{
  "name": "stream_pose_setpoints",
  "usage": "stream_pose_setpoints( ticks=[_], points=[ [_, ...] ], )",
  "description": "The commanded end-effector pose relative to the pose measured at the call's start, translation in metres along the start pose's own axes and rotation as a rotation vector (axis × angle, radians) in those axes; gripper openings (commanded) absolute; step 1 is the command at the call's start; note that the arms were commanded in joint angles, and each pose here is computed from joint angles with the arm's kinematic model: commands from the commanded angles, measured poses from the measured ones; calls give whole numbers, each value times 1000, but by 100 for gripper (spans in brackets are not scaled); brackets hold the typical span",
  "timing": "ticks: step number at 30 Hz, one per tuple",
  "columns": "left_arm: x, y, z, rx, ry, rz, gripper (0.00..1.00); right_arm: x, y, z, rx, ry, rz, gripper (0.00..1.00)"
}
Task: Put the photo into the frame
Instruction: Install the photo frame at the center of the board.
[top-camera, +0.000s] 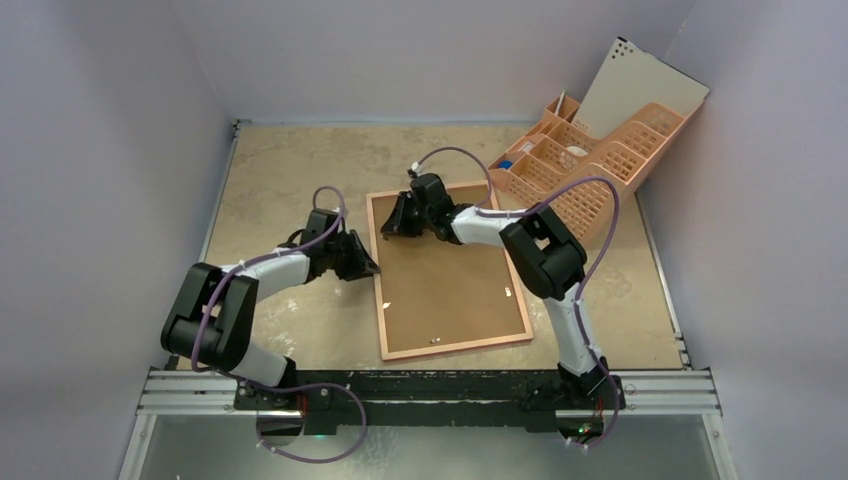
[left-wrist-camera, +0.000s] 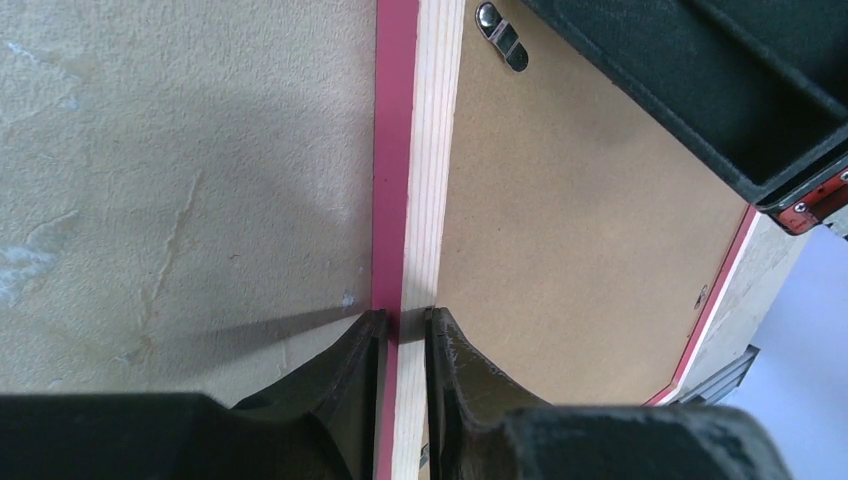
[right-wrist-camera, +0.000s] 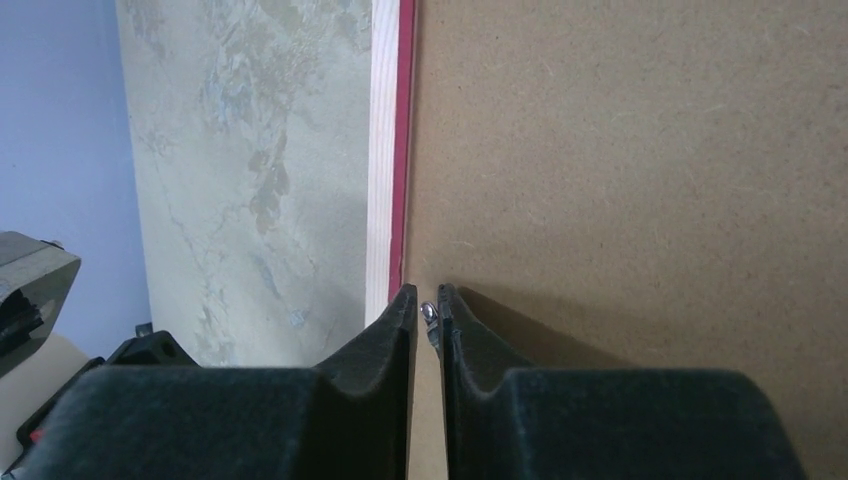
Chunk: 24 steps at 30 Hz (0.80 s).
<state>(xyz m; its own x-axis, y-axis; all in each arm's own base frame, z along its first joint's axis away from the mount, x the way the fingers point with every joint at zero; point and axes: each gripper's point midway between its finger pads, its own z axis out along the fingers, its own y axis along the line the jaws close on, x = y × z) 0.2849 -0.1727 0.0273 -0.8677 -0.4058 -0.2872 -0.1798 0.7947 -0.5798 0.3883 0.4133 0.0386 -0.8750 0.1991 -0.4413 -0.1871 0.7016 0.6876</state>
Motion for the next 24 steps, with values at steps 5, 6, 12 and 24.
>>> stream_pose_setpoints(
  ticks=[5,6,12,24],
  points=[
    [-1,8,7,-35,17,17,20,1,7,-1,-23,31,27,4],
    [0,8,7,-35,19,17,20,1,7,0,-23,32,31,2],
    [2,9,7,-39,28,14,19,13,4,-1,-22,65,74,0],
    [2,13,7,-60,28,15,19,-1,-2,-17,69,-18,61,23]
  ],
)
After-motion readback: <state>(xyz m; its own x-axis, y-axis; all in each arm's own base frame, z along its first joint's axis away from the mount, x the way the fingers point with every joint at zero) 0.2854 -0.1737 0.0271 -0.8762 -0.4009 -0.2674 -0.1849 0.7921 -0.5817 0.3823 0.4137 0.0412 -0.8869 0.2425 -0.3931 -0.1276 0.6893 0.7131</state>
